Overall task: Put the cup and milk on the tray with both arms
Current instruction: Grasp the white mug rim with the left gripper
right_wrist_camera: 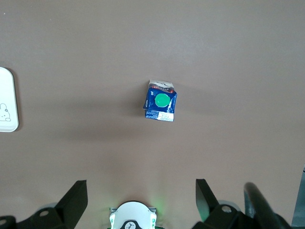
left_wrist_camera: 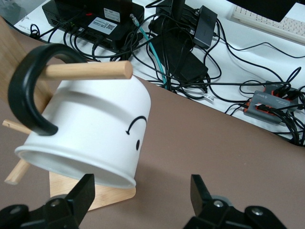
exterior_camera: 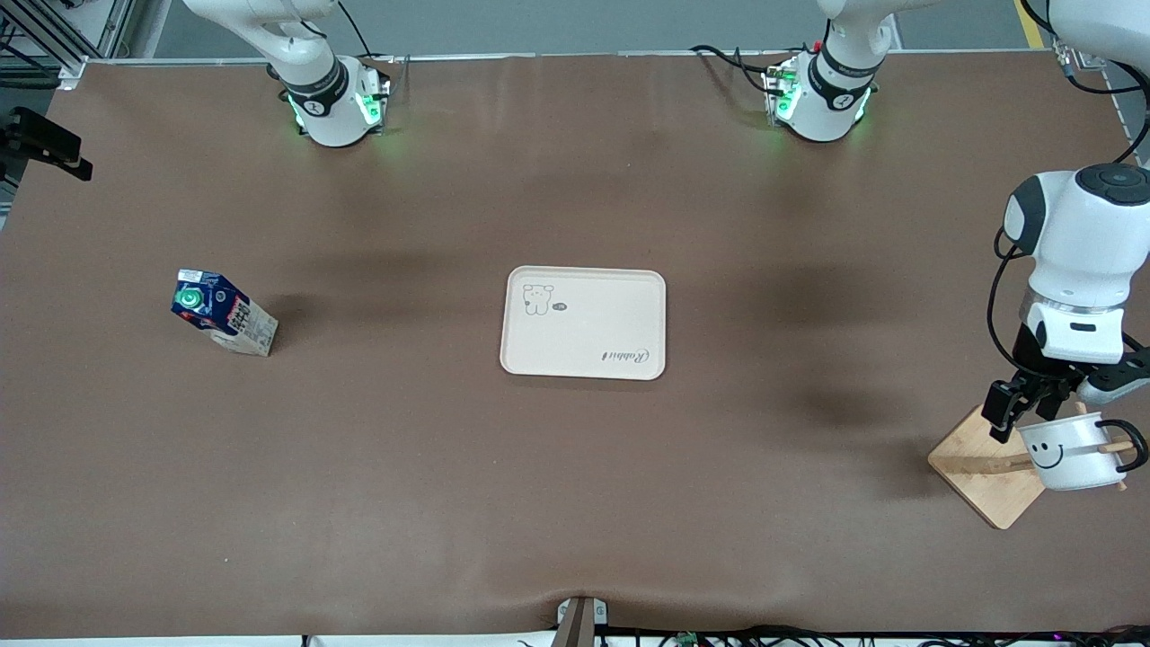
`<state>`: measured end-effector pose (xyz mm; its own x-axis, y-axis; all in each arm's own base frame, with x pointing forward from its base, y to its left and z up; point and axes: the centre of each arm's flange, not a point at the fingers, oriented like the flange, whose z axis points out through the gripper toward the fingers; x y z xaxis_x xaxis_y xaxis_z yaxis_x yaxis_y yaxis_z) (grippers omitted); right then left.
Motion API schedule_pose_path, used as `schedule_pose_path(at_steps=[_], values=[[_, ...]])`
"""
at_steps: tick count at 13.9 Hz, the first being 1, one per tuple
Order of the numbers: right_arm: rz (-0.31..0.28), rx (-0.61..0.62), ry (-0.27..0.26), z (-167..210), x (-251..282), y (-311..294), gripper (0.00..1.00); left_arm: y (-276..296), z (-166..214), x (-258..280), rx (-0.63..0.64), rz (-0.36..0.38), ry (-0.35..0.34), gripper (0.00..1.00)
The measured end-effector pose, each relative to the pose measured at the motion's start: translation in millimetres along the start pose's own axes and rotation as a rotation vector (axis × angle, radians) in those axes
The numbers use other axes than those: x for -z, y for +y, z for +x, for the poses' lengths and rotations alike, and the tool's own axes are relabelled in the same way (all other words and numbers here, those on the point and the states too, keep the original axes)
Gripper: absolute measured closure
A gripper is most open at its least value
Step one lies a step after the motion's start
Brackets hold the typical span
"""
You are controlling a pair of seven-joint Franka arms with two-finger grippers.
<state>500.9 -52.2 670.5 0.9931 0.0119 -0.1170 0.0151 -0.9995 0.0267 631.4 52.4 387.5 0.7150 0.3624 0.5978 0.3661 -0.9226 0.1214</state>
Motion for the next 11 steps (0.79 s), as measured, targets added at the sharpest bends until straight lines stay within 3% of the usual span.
schedule_pose_path(at_steps=[1,11], values=[[0.000,0.001,0.001,0,0,0,0.00,0,0,-2,0.000,-0.001,0.000,0.16],[0.000,-0.002,0.004,1,0,1,0.00,-15,15,-14,-0.042,0.026,0.028,0.34]])
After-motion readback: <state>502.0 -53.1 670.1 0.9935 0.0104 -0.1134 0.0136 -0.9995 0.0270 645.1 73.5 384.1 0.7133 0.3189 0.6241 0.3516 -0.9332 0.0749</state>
